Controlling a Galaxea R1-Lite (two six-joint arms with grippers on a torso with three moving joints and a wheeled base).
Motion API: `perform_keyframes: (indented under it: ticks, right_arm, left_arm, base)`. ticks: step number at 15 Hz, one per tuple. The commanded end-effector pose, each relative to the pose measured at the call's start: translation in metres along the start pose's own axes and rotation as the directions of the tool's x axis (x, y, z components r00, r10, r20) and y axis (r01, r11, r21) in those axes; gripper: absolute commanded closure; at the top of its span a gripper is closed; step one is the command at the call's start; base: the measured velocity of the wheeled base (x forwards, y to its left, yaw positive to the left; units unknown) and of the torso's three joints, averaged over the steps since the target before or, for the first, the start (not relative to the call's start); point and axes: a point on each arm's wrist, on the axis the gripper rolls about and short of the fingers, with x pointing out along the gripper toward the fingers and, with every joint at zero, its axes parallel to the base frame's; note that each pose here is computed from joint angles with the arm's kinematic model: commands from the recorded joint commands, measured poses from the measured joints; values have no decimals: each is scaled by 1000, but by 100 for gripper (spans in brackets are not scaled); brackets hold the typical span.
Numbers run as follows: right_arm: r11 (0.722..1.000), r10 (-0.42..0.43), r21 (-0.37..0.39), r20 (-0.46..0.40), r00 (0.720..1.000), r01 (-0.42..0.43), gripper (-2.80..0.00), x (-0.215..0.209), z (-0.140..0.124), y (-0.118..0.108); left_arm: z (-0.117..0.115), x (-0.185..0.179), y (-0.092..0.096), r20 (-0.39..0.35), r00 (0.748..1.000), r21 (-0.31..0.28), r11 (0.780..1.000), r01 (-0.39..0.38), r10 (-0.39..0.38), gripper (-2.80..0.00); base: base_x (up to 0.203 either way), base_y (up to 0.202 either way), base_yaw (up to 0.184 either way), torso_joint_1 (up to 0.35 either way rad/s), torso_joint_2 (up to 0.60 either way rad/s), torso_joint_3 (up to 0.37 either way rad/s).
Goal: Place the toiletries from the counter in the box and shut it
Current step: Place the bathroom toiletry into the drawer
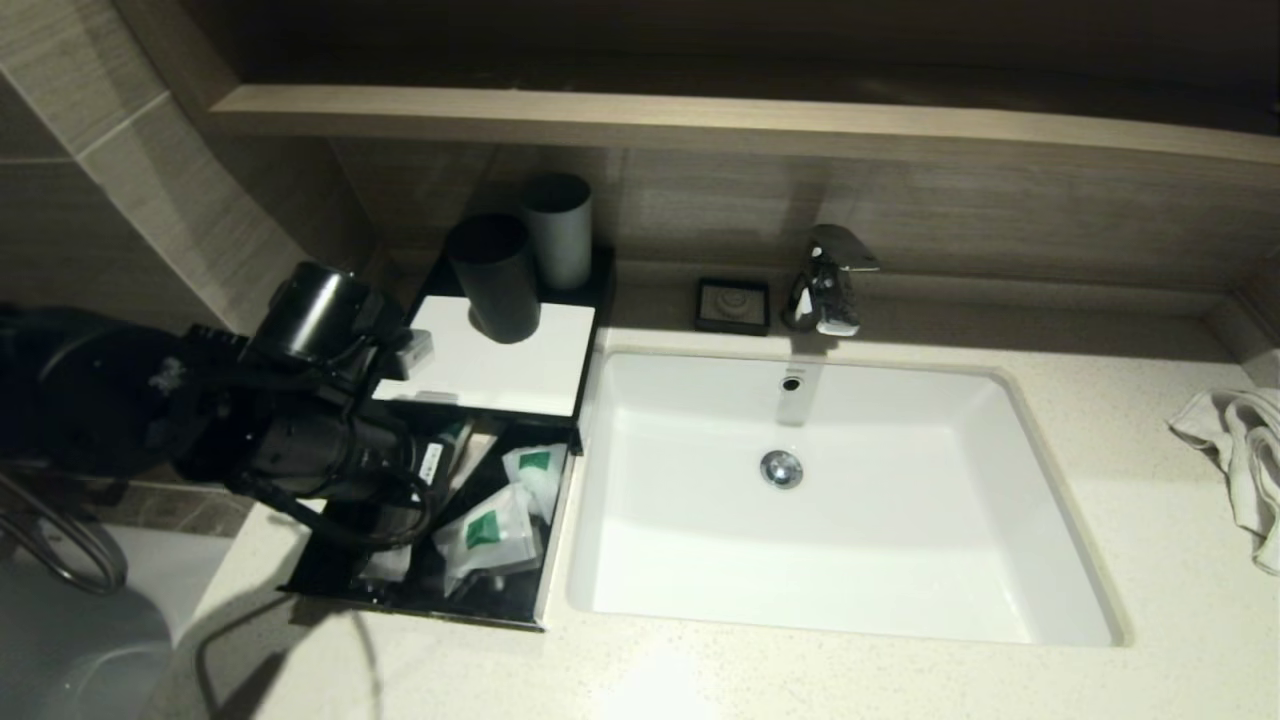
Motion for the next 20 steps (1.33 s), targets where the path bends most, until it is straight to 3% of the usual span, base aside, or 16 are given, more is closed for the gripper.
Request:
perform_keyframes:
  ticks: [1, 9, 17, 18, 20]
  right_arm:
    - [1000, 0, 0, -2, 1000, 0, 0, 0, 0, 0]
    - [1000, 0, 0, -2, 1000, 0, 0, 0, 0, 0]
    - [1000, 0, 0, -2, 1000, 0, 0, 0, 0, 0]
    - [1000, 0, 0, -2, 1000, 0, 0, 0, 0, 0]
    - [1000, 0, 0, -1, 1000, 0, 0, 0, 0, 0]
  left_arm:
    - [1, 9, -1, -9, 1000, -3, 1000, -2, 2, 0]
    - [10, 21, -3, 72, 997, -93, 996, 13, -6, 0]
    - [10, 20, -4, 99, 995, -110, 994, 19, -8, 0]
    - [10, 19, -3, 102, 995, -111, 994, 12, -1, -280]
    - [11, 17, -3, 113, 994, -113, 994, 2, 11, -280]
  base:
    - [0, 0, 0, 0, 0, 0]
    - [0, 0, 0, 0, 0, 0]
    - [0, 0, 0, 0, 0, 0]
    - [0, 0, 0, 0, 0, 0]
    - [0, 0, 0, 0, 0, 0]
